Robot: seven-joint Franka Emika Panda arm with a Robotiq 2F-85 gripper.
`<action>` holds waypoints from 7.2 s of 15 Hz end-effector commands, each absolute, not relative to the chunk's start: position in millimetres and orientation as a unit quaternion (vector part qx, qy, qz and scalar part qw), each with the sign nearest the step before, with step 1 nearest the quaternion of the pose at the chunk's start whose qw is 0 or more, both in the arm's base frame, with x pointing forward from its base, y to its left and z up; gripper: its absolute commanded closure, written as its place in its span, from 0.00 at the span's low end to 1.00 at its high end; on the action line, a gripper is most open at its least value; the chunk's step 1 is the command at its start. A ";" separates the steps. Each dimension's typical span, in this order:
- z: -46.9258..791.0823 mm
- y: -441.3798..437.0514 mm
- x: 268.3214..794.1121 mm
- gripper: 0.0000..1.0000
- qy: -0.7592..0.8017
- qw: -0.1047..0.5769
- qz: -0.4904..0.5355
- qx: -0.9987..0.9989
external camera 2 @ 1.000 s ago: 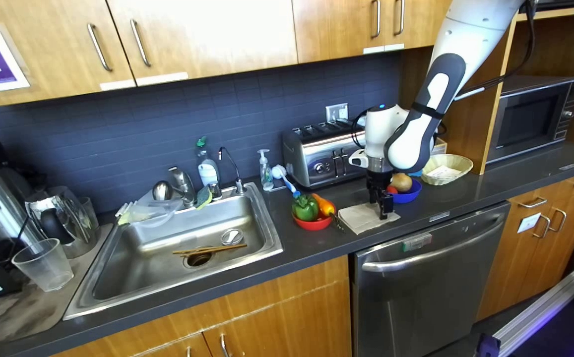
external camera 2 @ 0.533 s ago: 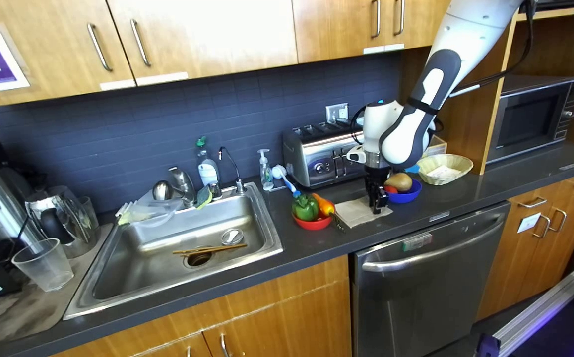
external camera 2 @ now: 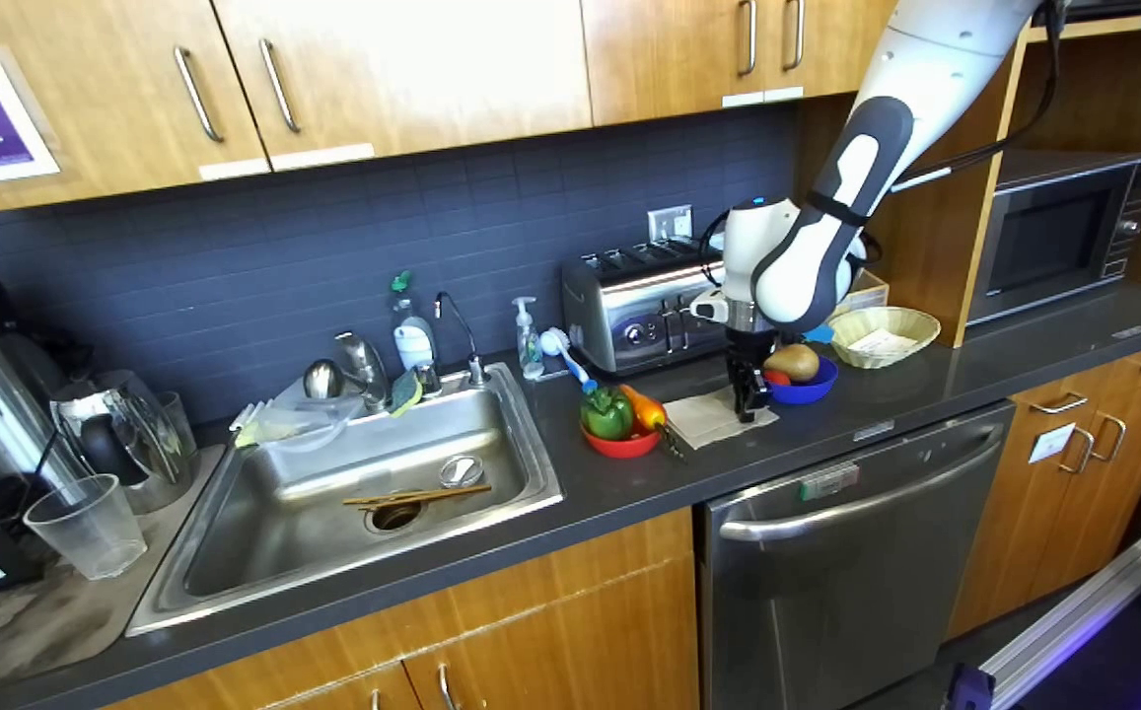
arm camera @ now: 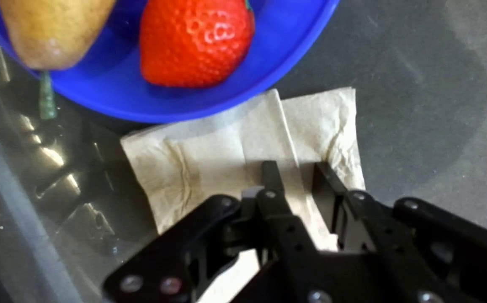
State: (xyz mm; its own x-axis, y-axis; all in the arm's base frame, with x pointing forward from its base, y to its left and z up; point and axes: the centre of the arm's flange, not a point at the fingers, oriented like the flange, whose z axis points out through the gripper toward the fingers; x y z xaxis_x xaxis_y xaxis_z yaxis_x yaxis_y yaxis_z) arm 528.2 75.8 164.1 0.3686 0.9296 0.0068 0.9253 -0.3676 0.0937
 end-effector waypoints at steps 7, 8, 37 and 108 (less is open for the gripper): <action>145.8 70.7 526.7 0.02 0.568 0.029 -0.015 0.822; 143.2 68.4 525.7 0.00 0.567 0.029 -0.022 0.823; 144.2 70.0 526.4 1.00 0.580 0.041 -0.047 0.812; 177.7 -14.7 450.8 1.00 0.540 0.028 0.020 0.841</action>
